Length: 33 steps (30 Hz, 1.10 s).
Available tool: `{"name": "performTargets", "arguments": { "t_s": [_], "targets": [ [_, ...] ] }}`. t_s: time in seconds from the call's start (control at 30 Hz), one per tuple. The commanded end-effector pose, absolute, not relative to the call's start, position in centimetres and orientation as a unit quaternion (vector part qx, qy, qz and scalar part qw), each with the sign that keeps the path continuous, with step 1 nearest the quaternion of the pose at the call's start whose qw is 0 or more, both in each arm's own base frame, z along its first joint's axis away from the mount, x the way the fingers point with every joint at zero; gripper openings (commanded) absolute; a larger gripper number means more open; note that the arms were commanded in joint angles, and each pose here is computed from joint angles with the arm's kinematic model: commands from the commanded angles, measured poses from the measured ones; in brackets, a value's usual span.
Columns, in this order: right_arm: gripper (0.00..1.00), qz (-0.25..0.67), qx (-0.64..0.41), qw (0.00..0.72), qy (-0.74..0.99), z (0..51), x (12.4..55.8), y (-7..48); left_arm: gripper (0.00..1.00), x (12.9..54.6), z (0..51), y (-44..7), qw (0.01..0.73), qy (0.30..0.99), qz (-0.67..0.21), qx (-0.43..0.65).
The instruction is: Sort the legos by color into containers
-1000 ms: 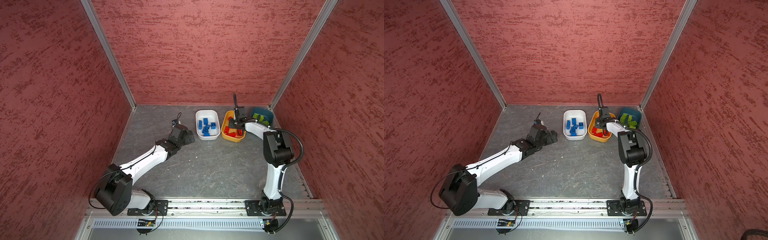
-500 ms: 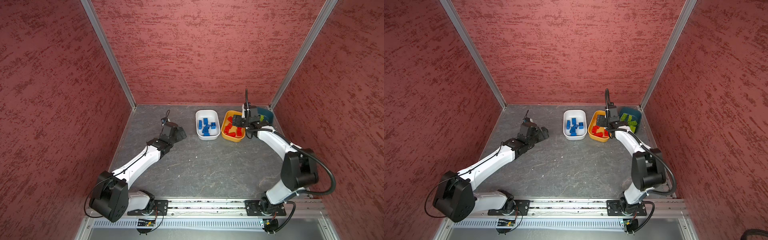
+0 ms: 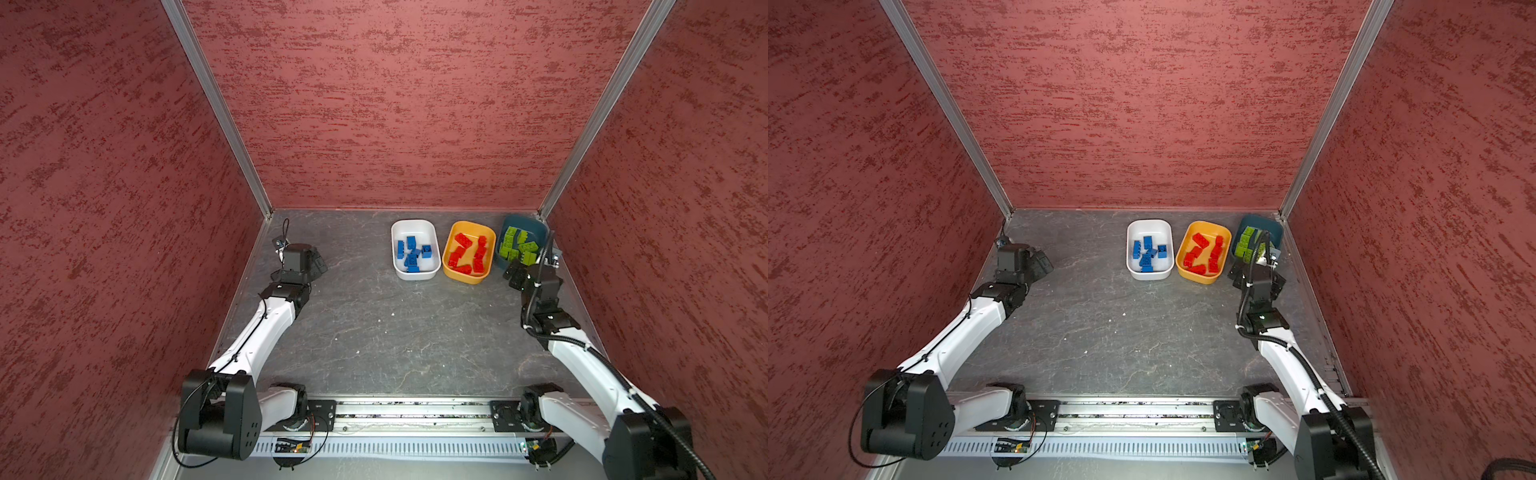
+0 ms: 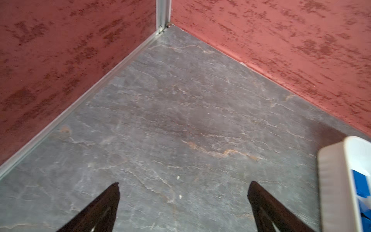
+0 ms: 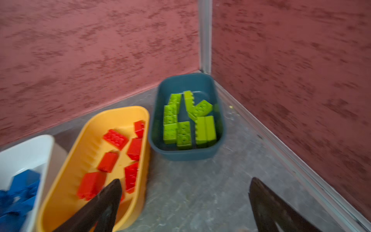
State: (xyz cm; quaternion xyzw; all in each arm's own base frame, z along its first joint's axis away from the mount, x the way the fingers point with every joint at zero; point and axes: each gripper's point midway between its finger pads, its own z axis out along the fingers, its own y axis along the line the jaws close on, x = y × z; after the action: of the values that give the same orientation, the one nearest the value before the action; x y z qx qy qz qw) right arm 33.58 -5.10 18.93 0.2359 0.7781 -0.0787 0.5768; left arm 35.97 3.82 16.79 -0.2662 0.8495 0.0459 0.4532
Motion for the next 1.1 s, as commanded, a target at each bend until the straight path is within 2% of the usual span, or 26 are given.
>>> {"name": "performTargets", "arguments": {
  "t_s": [0.0, 0.1, 0.2, 0.4, 0.5, 0.7, 0.73, 0.87, 1.0, 1.07],
  "targets": [
    [0.99, -0.125, 0.296, 0.624, 0.712, 20.4, 32.2, -8.7, 0.99, 35.3, 16.2, 6.5, 0.450, 0.845, 0.101, -0.272],
    [0.99, -0.145, 0.299, 0.618, 0.713, 18.5, 31.4, -10.1, 0.99, 35.4, 14.4, 7.6, 0.455, 0.844, 0.111, -0.261],
    [0.99, -0.149, 0.291, 0.613, 0.719, 16.9, 31.4, -10.7, 1.00, 36.4, 13.2, 7.3, 0.495, 0.834, 0.102, -0.221],
    [0.99, -0.115, 0.257, 0.620, 0.732, 15.2, 32.8, -10.1, 1.00, 39.6, 12.5, 5.6, 0.560, 0.811, 0.060, -0.161],
    [0.99, -0.100, 0.250, 0.626, 0.732, 15.3, 33.5, -9.8, 0.99, 40.7, 12.4, 4.5, 0.569, 0.811, 0.029, -0.135],
    [0.99, -0.082, 0.204, 0.643, 0.733, 15.9, 34.2, -8.4, 0.99, 39.6, 11.9, 2.6, 0.633, 0.770, 0.010, -0.080],
    [0.99, -0.076, 0.191, 0.648, 0.733, 15.9, 34.3, -8.0, 1.00, 39.4, 11.4, 2.6, 0.613, 0.785, 0.002, -0.087],
    [0.99, -0.039, 0.128, 0.672, 0.728, 16.0, 35.4, -5.8, 0.99, 39.7, 11.6, 2.6, 0.619, 0.780, 0.013, -0.089],
    [0.99, -0.014, 0.119, 0.692, 0.712, 16.4, 36.5, -5.2, 0.99, 39.7, 11.5, 2.6, 0.615, 0.783, 0.013, -0.089],
    [0.99, 0.005, 0.073, 0.693, 0.717, 15.8, 36.9, -3.5, 1.00, 39.8, 11.6, 2.6, 0.619, 0.780, 0.014, -0.089]
  ]
}}
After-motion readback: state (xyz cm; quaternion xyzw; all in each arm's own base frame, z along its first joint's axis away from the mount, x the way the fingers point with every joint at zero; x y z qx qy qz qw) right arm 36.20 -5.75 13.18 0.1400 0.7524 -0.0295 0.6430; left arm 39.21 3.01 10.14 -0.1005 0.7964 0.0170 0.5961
